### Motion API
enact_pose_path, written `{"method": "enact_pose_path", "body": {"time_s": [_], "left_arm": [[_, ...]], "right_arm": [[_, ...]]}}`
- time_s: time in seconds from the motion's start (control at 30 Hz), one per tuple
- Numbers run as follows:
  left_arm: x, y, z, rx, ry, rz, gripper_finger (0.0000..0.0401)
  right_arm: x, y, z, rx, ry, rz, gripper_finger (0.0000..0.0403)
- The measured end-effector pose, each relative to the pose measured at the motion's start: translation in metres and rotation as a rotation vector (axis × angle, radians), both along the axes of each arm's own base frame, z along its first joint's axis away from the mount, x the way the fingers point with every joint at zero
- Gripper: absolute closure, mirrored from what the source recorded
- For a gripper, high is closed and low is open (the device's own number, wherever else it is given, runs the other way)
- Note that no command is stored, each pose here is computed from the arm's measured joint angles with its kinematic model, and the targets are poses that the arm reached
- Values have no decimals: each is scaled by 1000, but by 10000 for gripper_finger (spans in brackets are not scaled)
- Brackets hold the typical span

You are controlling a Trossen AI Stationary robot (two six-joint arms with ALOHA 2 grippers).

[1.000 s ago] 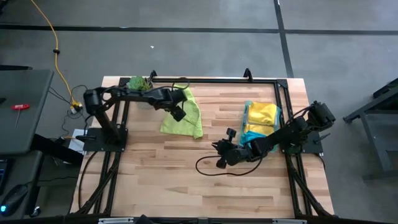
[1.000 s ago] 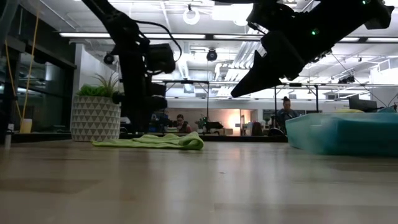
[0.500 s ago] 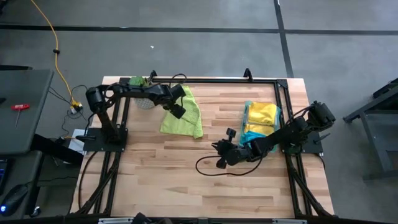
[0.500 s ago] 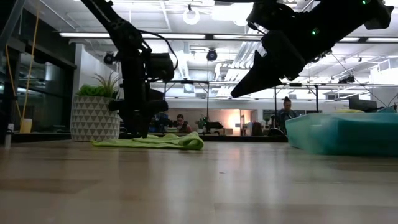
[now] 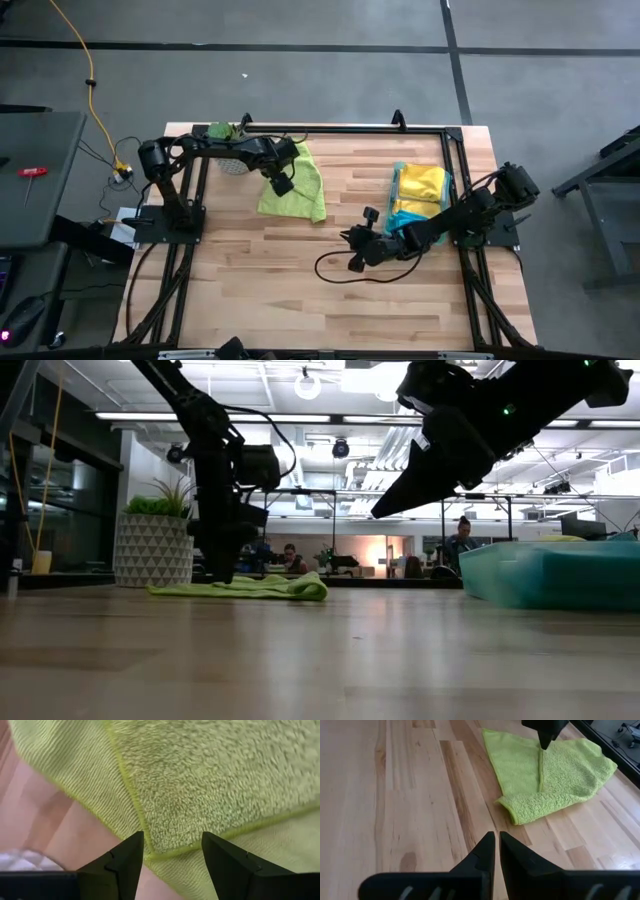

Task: Fold microfiber towels
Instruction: Fold the green microfiber cloth

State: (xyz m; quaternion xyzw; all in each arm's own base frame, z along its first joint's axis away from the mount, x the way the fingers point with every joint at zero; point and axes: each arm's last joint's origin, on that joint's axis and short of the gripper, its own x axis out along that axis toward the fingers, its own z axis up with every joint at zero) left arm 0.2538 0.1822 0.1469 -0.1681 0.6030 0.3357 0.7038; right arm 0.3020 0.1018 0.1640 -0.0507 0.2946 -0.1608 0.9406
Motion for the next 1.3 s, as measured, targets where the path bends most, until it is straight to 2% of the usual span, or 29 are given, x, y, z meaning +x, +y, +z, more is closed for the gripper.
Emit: {"method": "enact_pose_path", "body": {"time_s": [0.13,0.27,0.5,0.77,1.13,1.3], "left_arm": [[-1,0,0,-13,30,-143,208],[-2,1,0,-8,59,-236,208],[-18,8,-2,-93,134,-290,208],[-16,16,-1,-42,80,-272,211],[-17,20,-8,-57,89,-265,277],[-16,22,-1,-42,125,-254,327]], "right_arm": [[0,0,0,3,-1,-2,385],[0,0,0,5,-2,-3,385],[0,0,0,9,-1,1,385],[0,0,0,22,-8,-7,385],[0,0,0,24,-12,-7,385],[0,0,0,24,-12,-7,385]]}}
